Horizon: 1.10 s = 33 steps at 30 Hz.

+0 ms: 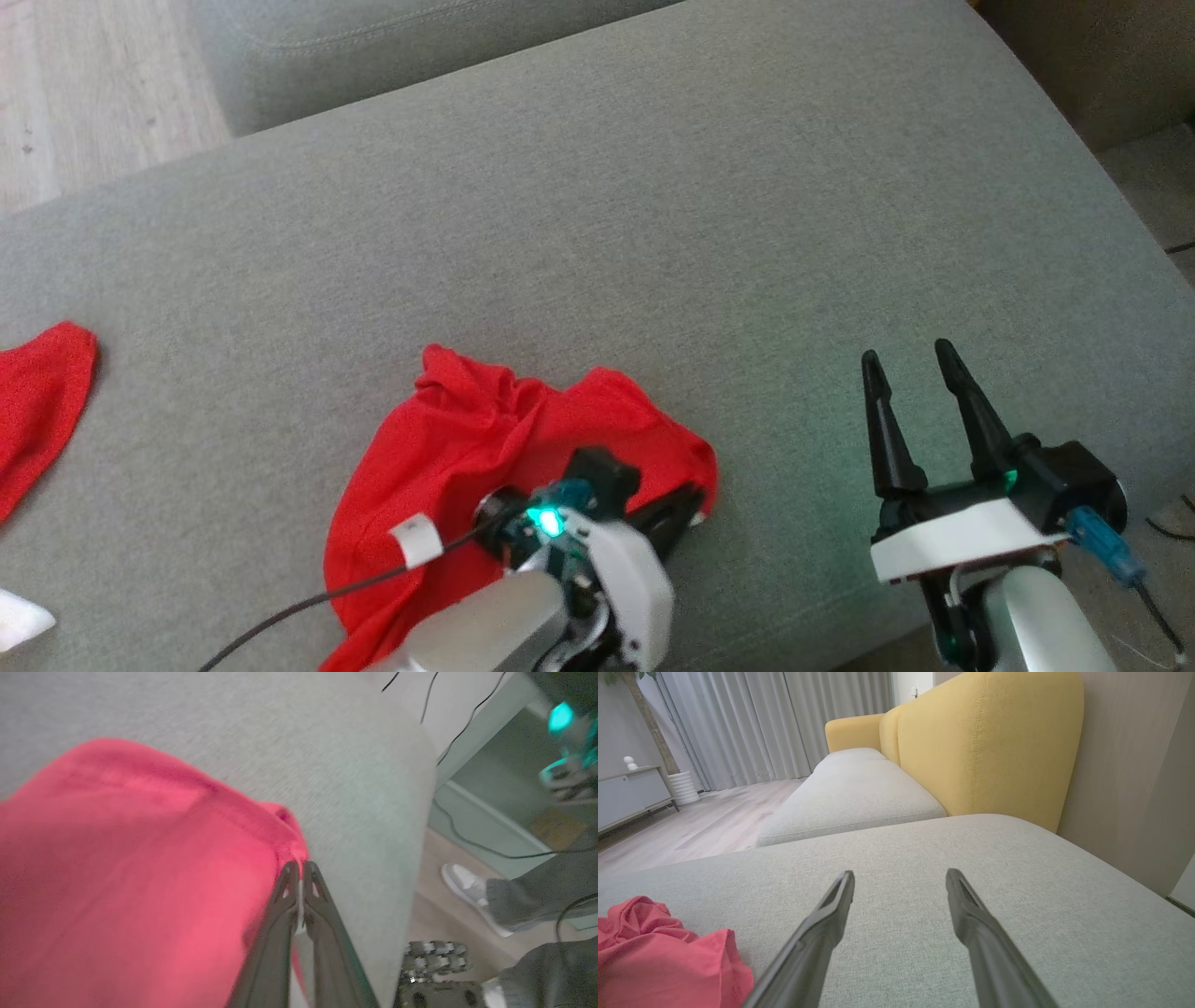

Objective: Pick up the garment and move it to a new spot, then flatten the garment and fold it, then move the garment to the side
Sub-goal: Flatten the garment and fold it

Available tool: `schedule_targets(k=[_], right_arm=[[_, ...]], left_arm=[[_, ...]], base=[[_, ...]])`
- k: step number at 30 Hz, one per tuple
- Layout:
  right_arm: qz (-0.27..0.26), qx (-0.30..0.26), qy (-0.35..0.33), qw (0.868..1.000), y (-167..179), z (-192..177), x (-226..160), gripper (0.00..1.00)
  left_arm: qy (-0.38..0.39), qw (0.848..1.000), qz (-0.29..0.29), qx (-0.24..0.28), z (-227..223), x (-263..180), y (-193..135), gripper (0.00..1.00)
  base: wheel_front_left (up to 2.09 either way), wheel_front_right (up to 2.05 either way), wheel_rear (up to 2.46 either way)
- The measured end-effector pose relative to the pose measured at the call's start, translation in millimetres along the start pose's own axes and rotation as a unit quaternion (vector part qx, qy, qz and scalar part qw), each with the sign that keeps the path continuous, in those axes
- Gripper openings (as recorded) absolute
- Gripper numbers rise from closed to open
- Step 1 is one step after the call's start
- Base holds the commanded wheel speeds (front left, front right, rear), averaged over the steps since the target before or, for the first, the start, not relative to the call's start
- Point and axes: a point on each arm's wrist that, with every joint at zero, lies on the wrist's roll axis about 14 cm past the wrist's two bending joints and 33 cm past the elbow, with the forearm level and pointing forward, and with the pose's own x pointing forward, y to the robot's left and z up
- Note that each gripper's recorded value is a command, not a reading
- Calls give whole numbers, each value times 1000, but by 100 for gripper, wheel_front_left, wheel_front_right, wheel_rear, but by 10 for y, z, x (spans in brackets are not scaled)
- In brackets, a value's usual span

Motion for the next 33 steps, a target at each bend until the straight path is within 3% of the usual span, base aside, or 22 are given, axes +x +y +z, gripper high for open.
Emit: schedule_targets(k=[4, 8, 9, 11, 12, 16, 20, 26, 33], right_arm=[[3, 0, -12, 1000, 15, 77, 5, 100], [2, 1, -14, 1000, 18, 89, -25, 100], [0, 2, -15, 1000, 7, 98, -31, 100], [-2, 3, -16, 1000, -7, 107, -46, 100], [-4, 3, -17, 1000, -12, 108, -53, 100], [-7, 2, -15, 1000, -33, 102, -64, 100], [-7, 1, -22, 1000, -36, 145, -51, 100], [8, -18, -51, 998, 32, 327, 4, 100], [28, -30, -68, 997, 140, 413, 25, 100]], left_arm=[[-24, 996, -51, -62, 290, 52, -309, 0], [-25, 991, -59, -119, 405, 73, -362, 0], [-27, 989, -57, -131, 430, 79, -360, 11], [-34, 986, -66, -146, 490, 83, -427, 90], [-36, 984, -73, -155, 518, 84, -481, 100], [-47, 978, -96, -178, 593, 80, -643, 100], [-69, 985, -78, -136, 599, 66, -620, 100], [-184, 981, 20, -63, 877, -162, -148, 100], [-271, 947, 172, -30, 1075, -811, 539, 100]], base=[[0, 0, 0], [0, 0, 0], [0, 0, 0], [0, 0, 0], [0, 0, 0], [0, 0, 0], [0, 0, 0], [0, 0, 0], [0, 0, 0]])
